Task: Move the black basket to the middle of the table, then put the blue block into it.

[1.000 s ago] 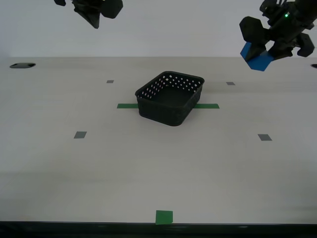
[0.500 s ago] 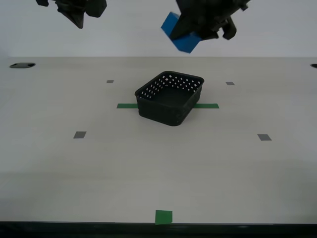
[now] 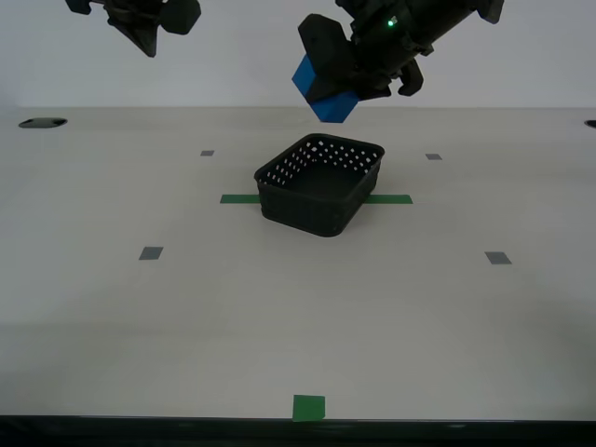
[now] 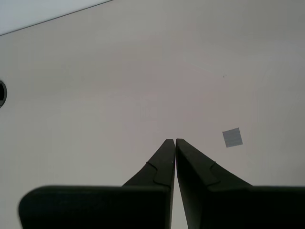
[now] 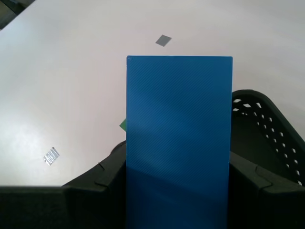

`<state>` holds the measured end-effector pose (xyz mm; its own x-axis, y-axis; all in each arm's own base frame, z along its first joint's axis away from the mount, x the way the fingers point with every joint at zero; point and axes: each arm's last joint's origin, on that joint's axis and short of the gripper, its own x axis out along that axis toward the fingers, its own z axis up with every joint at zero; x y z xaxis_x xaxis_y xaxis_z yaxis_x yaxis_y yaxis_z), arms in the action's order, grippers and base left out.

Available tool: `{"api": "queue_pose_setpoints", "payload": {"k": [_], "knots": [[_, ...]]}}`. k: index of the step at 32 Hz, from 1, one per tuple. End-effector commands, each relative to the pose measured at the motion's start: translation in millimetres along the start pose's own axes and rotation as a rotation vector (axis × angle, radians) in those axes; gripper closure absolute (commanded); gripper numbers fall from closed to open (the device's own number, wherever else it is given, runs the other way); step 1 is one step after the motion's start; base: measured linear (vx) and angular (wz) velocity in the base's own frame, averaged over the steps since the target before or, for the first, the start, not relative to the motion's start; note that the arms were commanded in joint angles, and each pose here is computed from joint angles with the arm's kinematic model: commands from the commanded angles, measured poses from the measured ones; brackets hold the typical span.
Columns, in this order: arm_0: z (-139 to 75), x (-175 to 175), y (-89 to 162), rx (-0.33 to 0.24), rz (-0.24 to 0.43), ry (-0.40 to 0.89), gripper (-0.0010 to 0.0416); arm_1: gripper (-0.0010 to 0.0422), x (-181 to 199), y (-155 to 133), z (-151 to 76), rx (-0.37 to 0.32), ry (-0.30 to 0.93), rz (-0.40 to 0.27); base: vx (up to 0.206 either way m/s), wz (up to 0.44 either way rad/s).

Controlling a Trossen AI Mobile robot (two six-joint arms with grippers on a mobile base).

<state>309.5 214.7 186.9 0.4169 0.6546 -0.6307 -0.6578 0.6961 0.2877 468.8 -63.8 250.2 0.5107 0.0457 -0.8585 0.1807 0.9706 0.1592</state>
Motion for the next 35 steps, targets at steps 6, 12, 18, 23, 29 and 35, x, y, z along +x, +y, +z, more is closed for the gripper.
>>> {"api": "queue_pose_setpoints", "payload": {"k": [6,12,18,23,29,35], "knots": [[0.0,-0.1,-0.2,0.003,-0.008,0.0,0.021,0.0412,-0.3,-0.4,-0.1,0.002,0.003,-0.004,0.0,0.0],[-1.9,-0.1,-0.2,0.016,-0.009,0.019,0.0069,0.0412,-0.3,-0.5,-0.3,0.002,0.004,-0.004,0.0,0.0],[-2.7,-0.1,-0.3,0.021,-0.01,0.025,0.0053,0.0412,-0.3,-0.5,-0.4,0.002,0.005,-0.004,0.0,0.0],[-2.7,0.0,-0.3,0.021,-0.01,0.025,0.0077,0.0412,-0.3,-0.6,0.3,0.001,-0.002,-0.003,0.0,0.0],[-2.4,-0.4,-0.2,0.02,-0.009,0.023,0.0103,0.0412,-0.3,-0.5,0.8,0.001,-0.007,-0.003,0.0,0.0],[-2.4,-0.4,-0.2,0.02,-0.009,0.023,0.0074,0.0412,-0.3,-0.3,0.8,0.0,-0.007,-0.002,0.0,0.0]]}}
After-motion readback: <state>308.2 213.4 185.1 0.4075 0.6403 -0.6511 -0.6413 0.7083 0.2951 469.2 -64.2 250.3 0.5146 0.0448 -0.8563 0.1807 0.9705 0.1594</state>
